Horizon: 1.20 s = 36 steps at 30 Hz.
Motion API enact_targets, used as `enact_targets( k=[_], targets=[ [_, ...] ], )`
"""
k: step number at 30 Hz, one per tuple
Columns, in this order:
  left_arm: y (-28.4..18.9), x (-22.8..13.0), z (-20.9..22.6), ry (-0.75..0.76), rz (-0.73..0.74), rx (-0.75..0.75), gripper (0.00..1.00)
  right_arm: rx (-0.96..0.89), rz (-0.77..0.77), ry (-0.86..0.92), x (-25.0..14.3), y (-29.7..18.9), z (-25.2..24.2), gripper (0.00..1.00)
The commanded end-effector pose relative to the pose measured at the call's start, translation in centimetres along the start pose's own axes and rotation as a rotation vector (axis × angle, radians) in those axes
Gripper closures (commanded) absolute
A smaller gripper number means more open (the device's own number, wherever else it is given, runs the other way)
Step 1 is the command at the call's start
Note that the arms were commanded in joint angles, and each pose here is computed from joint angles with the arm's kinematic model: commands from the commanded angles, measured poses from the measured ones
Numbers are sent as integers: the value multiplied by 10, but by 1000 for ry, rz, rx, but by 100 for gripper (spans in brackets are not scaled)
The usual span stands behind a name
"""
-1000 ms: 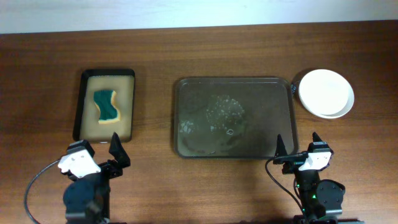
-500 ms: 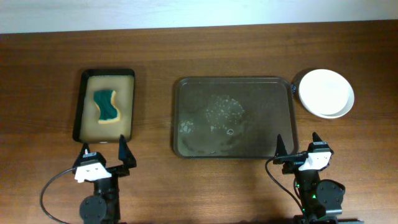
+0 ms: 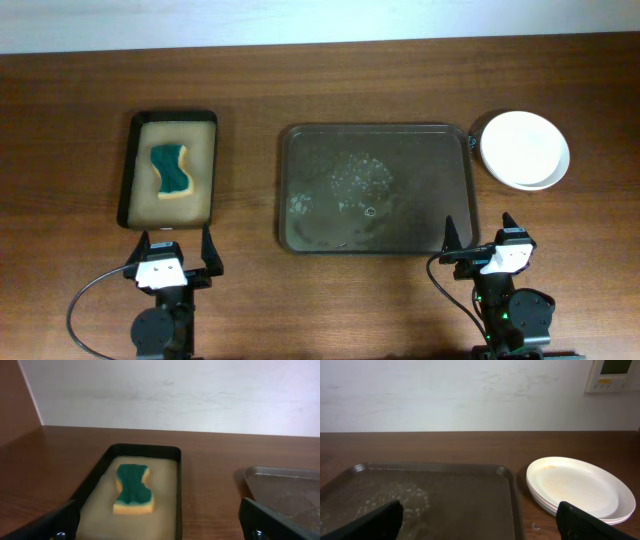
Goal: Clean dirty plates on tray and stack at the side
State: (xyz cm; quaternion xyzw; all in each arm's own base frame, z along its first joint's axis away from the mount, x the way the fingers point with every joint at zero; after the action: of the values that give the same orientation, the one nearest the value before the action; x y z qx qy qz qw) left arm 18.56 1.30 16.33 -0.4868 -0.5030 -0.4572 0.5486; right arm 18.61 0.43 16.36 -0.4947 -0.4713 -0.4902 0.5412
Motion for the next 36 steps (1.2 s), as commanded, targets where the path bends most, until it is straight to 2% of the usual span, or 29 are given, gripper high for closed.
enact_targets(
  k=[1, 36],
  targets=[
    [0, -2, -9, 27, 3, -84, 1, -19, 2, 12, -3, 0, -3, 2],
    [-1, -2, -12, 27, 3, -105, 1, -19, 2, 12, -3, 0, -3, 2]
  ],
)
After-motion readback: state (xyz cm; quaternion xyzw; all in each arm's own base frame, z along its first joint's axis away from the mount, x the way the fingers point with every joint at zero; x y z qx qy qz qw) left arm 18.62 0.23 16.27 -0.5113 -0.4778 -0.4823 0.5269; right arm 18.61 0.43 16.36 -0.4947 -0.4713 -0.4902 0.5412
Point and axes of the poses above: each gripper's point midway between its finger pads, its own y axis out along the fingers, its own z axis along the line the jaws close on, x = y × z, the point moved 6 cm from there along -y, back along the fingers, and after that the axes turned 2 degrees about y, right-handed, at the moved point
